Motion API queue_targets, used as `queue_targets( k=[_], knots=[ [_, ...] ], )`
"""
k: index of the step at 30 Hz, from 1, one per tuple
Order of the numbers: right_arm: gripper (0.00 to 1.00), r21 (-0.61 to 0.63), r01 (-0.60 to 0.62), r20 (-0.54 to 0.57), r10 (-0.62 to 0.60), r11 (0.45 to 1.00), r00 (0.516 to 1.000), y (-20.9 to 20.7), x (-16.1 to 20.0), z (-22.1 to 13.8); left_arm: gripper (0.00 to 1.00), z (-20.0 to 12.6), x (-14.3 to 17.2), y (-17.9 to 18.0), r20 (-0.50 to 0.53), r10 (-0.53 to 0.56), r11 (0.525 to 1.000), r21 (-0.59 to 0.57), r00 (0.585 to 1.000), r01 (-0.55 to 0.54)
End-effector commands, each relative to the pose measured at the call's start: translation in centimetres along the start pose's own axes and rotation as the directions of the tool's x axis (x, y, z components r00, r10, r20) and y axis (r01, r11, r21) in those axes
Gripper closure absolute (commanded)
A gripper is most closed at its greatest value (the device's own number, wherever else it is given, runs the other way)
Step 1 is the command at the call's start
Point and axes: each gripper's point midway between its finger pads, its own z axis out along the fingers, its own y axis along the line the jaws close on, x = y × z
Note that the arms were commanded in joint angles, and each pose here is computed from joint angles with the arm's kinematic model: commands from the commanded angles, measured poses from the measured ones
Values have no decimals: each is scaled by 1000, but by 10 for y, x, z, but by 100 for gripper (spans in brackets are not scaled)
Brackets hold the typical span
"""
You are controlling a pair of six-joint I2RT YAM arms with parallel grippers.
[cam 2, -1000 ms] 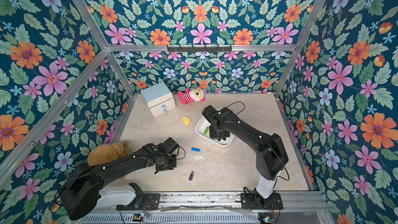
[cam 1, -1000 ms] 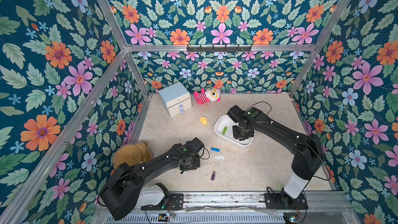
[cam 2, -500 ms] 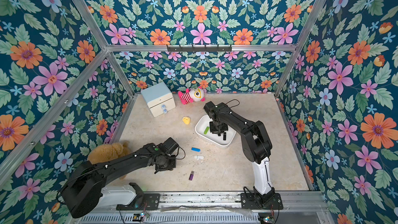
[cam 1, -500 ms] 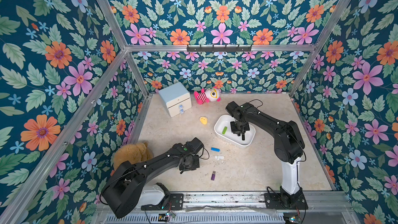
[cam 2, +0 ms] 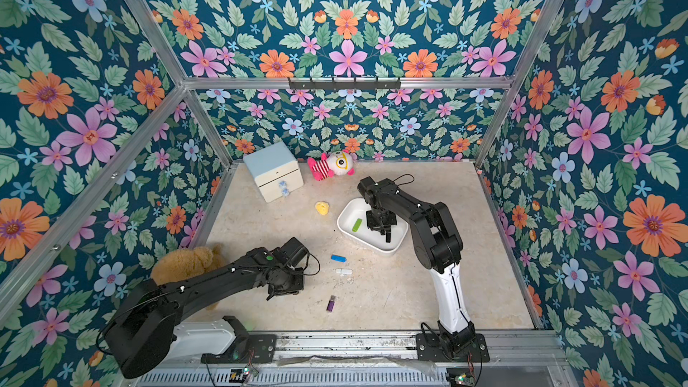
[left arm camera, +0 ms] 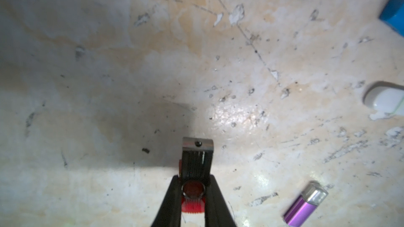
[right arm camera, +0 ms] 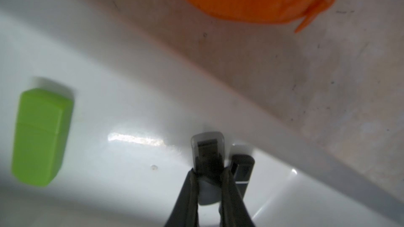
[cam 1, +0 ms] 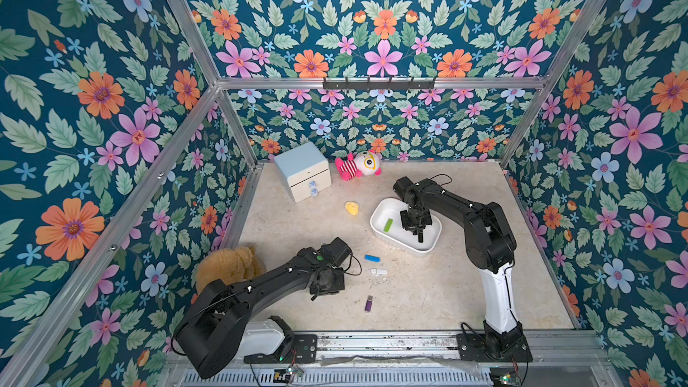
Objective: Put the usb flash drive into the storage box
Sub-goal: Place the USB flash in the storage box.
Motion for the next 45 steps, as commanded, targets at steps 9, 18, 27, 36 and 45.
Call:
queue_targets(
  k=[9,18,27,36,45],
  knots=[
    [91,17,16,-22,-16,1000,1000,-1,1,12,100,0,2,5,-9,5,1000,-21,1000,-5],
    [74,15,18,-11,-18,1000,1000,-1,-1,6,100,-5,-4,1,8,9,1000,-15,1000,-9],
    [73,-6,5,53,-4,1000,999,-3,-12,-27,100,-21,-35,-16,40,66,998,-27,997,-65],
    [80,-8,15,22,-15,1000,1000,1,-10,-18,100,-34,-60,-31,62,95,995,-19,994,-94],
    [79,-5,18,-7,-18,1000,1000,2,-5,-3,100,-33,-53,-22,62,73,997,-18,995,-72]
  ],
)
